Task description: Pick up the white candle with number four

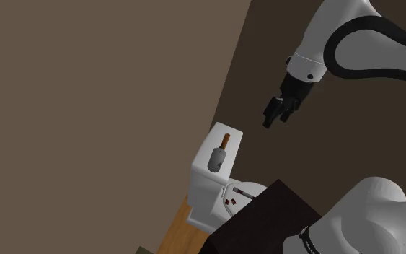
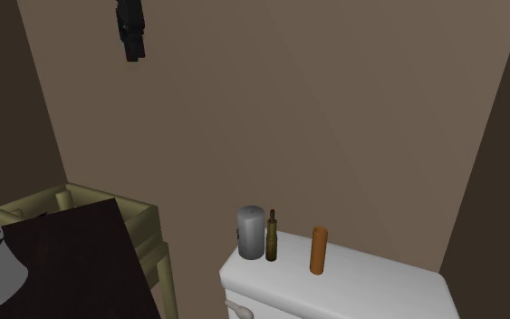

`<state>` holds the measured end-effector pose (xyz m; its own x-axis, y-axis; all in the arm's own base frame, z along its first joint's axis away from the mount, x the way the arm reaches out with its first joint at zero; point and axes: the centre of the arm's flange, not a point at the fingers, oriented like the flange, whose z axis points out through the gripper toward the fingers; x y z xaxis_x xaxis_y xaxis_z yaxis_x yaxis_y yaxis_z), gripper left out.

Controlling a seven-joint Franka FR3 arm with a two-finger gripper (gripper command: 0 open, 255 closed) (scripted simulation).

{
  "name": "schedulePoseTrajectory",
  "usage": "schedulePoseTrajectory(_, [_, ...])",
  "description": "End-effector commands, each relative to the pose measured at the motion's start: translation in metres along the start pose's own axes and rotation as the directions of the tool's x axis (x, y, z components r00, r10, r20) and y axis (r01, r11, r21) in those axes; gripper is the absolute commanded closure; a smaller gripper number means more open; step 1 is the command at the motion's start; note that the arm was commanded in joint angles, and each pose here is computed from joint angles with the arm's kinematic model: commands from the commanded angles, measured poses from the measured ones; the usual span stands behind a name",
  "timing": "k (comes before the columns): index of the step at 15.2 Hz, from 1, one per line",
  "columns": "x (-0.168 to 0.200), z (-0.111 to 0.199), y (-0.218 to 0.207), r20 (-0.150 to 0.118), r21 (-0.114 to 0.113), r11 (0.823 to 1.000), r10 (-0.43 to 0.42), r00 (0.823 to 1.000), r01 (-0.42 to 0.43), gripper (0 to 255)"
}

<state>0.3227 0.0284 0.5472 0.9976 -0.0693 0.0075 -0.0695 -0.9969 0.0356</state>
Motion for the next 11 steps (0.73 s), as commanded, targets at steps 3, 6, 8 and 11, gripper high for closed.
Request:
schedulePoseTrajectory(3, [0.010, 0.024, 0.002, -0.008, -0.004, 1.000, 0.008, 1.000, -0.008, 0])
schedulePoseTrajectory(6, [0.024, 0.060, 0.006, -0.020, -0.011, 1.000, 0.021, 1.000, -0.021, 0])
schedulePoseTrajectory(8, [0.034, 0.083, 0.008, -0.028, -0.015, 0.999, 0.029, 0.999, -0.029, 0])
schedulePoseTrajectory(11, [0.050, 0.119, 0.012, -0.040, -0.021, 0.999, 0.041, 0.998, -0.042, 0])
